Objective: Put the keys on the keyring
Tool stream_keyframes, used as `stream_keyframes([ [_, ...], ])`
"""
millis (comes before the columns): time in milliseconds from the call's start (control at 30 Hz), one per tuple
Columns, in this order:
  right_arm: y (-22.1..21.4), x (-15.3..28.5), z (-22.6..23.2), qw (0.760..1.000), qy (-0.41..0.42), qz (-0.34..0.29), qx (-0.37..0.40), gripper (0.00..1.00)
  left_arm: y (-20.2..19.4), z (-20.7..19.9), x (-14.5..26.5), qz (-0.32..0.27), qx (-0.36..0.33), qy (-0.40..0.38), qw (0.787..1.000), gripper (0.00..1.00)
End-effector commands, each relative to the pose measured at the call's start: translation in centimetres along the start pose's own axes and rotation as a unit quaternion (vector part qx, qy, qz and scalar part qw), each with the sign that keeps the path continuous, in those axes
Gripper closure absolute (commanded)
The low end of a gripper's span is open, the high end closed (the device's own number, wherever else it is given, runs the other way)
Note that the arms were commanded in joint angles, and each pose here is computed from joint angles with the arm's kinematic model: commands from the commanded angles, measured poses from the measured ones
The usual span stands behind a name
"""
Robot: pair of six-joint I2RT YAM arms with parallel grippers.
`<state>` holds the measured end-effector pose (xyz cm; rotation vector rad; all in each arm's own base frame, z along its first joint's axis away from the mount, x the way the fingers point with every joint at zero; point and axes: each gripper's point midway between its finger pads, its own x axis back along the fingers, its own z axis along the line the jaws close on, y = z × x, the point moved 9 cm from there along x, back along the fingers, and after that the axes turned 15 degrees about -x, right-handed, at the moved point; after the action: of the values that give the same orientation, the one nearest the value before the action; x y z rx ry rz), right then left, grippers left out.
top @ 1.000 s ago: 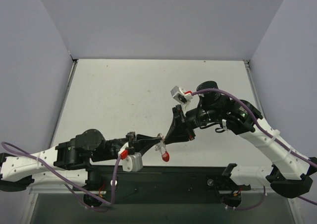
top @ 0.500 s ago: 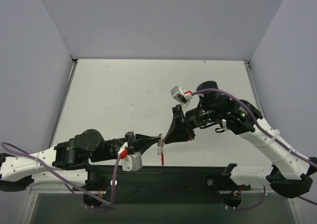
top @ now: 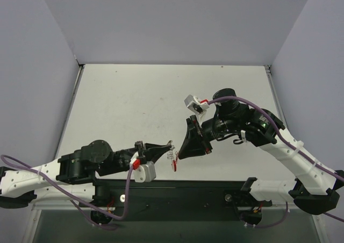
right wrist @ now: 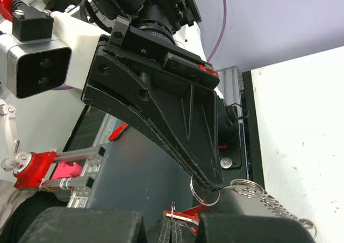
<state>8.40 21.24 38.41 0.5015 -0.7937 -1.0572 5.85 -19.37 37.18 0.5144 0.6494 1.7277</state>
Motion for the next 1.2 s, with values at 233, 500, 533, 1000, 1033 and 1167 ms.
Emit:
stream_keyframes([
  [233,0.4,0.4,0.6,1.000,0.015,-0.013,0.022,1.00,1.7,0.8,1.4,-0.055,0.005,-0.021,0.998,1.00],
  [500,0.4,0.1,0.3,1.000,0.018,-0.007,0.015,1.00,2.4,0.3,0.1,-0.066,0.007,-0.061,0.996,1.00],
  [533,0.4,0.1,0.3,1.000,0.018,-0.006,0.014,1.00,2.4,0.3,0.0,-0.064,0.007,-0.064,0.996,1.00],
  [1000,0.1,-0.2,0.0,1.000,0.021,0.001,0.009,1.00,3.1,1.5,1.1,-0.090,0.005,-0.026,0.996,1.00],
  [1033,0.1,-0.1,0.0,1.000,0.021,-0.001,0.010,1.00,3.1,1.6,1.1,-0.090,0.003,-0.024,0.996,1.00],
  [1167,0.1,-0.2,0.1,1.000,0.025,0.001,0.010,1.00,3.0,1.5,0.8,-0.085,0.001,-0.022,0.996,1.00],
])
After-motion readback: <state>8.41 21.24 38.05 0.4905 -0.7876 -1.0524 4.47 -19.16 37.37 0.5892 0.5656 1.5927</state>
